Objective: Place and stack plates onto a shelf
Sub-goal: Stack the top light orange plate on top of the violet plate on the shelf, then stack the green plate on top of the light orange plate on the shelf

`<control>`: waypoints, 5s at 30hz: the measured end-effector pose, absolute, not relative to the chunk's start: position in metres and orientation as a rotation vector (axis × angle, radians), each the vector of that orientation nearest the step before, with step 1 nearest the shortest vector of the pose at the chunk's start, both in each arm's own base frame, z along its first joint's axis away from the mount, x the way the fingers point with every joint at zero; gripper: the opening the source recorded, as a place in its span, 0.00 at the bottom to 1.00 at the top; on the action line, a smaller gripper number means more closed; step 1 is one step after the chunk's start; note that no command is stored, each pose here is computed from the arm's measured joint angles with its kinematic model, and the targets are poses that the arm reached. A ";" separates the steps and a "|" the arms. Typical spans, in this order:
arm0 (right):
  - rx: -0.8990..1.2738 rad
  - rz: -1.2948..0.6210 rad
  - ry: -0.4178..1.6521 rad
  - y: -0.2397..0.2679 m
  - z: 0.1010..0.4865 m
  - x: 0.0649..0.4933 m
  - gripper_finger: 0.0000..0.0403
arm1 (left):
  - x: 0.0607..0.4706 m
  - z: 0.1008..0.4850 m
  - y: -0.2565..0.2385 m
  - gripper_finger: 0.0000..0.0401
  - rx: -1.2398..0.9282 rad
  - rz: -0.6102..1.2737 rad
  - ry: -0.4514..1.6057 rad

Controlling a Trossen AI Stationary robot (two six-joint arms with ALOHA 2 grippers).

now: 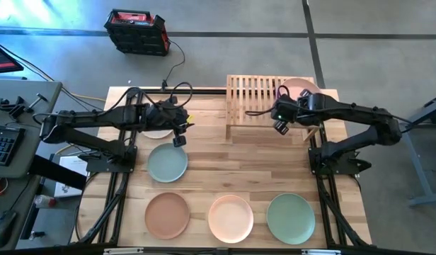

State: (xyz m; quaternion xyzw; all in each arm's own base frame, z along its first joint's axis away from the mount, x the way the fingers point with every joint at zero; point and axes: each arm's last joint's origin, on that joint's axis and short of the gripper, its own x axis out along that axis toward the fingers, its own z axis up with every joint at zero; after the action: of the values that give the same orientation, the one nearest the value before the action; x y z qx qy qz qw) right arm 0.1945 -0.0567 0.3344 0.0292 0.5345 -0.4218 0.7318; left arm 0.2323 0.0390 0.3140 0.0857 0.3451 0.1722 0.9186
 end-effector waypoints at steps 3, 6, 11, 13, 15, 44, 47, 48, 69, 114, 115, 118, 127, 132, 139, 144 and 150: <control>0.070 -0.926 1.178 -0.060 0.334 0.194 0.00 | 0.232 0.314 0.042 0.27 0.171 0.368 0.711; 0.095 -0.908 1.193 -0.063 0.334 0.194 0.00 | 0.232 0.315 0.045 0.27 0.166 0.380 0.705; 0.126 -0.885 1.213 -0.068 0.333 0.192 0.00 | 0.231 0.315 0.048 0.27 0.145 0.399 0.695; 0.134 -0.888 1.213 -0.069 0.333 0.192 0.00 | 0.231 0.315 0.048 0.27 0.129 0.406 0.692; 0.136 -0.892 1.212 -0.070 0.333 0.191 0.00 | 0.231 0.315 0.048 0.27 0.117 0.410 0.689; 0.341 -0.696 0.986 -0.064 0.391 0.195 0.23 | 0.231 0.314 0.048 0.27 0.108 0.395 0.706; 0.460 -0.564 0.962 -0.057 0.397 0.197 0.23 | 0.229 0.312 0.047 0.27 0.100 0.395 0.722; 0.485 -0.523 0.961 -0.053 0.398 0.198 0.23 | 0.229 0.312 0.047 0.27 0.089 0.399 0.726; 0.601 -0.197 1.063 0.068 0.323 0.227 0.23 | 0.227 0.308 0.044 0.27 0.031 0.323 0.769; -0.046 0.287 1.285 0.158 0.202 0.219 0.23 | 0.223 0.301 0.025 0.27 -0.556 0.337 0.807; -0.053 0.293 1.284 0.157 0.201 0.219 0.23 | 0.223 0.301 0.024 0.27 -0.558 0.336 0.807; -0.060 0.294 1.309 0.155 0.193 0.215 0.23 | 0.224 0.301 0.022 0.27 -0.561 0.329 0.808; -0.121 0.303 1.351 0.149 0.178 0.206 0.23 | 0.226 0.299 0.019 0.27 -0.591 0.344 0.814; -0.135 0.315 1.377 0.146 0.169 0.201 0.23 | 0.231 0.294 0.020 0.27 -0.593 0.354 0.838; -0.129 0.325 1.400 0.143 0.159 0.196 0.23 | 0.240 0.284 0.020 0.27 -0.590 0.367 0.881; -0.094 0.354 1.419 0.143 0.156 0.194 0.22 | 0.246 0.276 0.021 0.27 -0.588 0.375 0.913; -0.079 0.370 1.427 0.143 0.156 0.194 0.05 | 0.250 0.270 0.021 0.27 -0.588 0.380 0.937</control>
State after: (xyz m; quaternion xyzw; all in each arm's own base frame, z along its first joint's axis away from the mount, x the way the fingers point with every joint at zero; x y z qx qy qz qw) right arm 0.1940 0.1434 0.1560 -0.0360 0.6505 0.1685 0.7397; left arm 0.2502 0.0211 0.2704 -0.2773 0.4421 0.1793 0.8339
